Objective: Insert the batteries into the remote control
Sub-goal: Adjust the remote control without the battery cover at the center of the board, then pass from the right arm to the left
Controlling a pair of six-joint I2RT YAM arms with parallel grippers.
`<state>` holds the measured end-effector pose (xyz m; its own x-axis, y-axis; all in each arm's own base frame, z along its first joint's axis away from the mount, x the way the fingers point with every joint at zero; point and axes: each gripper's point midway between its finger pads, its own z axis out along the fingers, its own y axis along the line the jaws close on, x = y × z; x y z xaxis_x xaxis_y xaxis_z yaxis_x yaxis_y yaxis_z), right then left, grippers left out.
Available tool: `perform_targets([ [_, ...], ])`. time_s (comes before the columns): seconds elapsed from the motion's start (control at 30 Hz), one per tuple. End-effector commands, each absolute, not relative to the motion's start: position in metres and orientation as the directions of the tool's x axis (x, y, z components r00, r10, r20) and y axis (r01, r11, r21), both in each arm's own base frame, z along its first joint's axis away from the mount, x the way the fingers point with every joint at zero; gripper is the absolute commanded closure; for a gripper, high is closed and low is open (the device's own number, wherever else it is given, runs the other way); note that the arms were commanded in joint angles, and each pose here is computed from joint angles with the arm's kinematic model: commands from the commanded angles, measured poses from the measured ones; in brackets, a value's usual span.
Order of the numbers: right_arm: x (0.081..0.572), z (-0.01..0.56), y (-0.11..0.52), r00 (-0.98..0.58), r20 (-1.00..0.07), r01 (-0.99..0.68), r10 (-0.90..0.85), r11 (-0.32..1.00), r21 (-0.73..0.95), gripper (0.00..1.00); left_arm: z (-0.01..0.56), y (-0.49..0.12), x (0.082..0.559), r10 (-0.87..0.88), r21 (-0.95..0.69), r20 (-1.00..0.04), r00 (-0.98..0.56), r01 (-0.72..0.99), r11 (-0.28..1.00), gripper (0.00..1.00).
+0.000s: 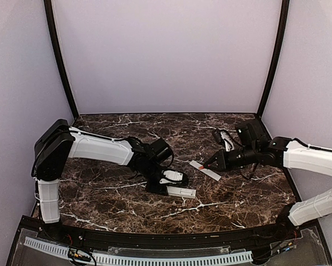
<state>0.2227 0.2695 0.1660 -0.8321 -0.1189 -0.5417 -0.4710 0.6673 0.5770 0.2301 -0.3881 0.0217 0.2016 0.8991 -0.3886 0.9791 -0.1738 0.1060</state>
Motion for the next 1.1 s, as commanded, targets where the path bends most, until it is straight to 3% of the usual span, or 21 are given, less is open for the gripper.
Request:
perform_targets([
  [0.0, 0.222, 0.161, 0.287, -0.849, -0.517, -0.469, -0.113, 0.613, 0.636, 1.00, -0.005, -0.345, 0.203, 0.973, -0.015, -0.230, -0.014, 1.000, 0.011, 0.61],
  [0.2, 0.219, 0.150, 0.300, -0.859, -0.492, -0.466, -0.143, 0.617, 0.634, 1.00, 0.002, -0.341, 0.195, 0.967, -0.033, -0.242, -0.081, 0.997, 0.076, 0.42],
  [0.43, 0.215, 0.145, 0.309, -0.867, -0.474, -0.457, -0.154, 0.625, 0.633, 1.00, 0.019, -0.345, 0.196, 0.947, -0.006, -0.311, -0.080, 0.997, 0.082, 0.35],
  [0.7, 0.213, 0.154, 0.312, -0.861, -0.485, -0.463, -0.151, 0.626, 0.627, 1.00, 0.078, -0.366, 0.217, 0.849, 0.128, -0.524, -0.065, 0.980, 0.153, 0.34],
  [0.93, 0.207, 0.169, 0.312, -0.851, -0.505, -0.478, -0.143, 0.607, 0.635, 1.00, 0.170, -0.381, 0.205, 0.576, 0.177, -0.816, 0.037, 0.966, 0.189, 0.36],
  [1.07, 0.205, 0.183, 0.314, -0.842, -0.522, -0.496, -0.139, 0.581, 0.645, 1.00, 0.203, -0.377, 0.201, 0.467, 0.173, -0.883, 0.046, 0.957, 0.233, 0.36],
])
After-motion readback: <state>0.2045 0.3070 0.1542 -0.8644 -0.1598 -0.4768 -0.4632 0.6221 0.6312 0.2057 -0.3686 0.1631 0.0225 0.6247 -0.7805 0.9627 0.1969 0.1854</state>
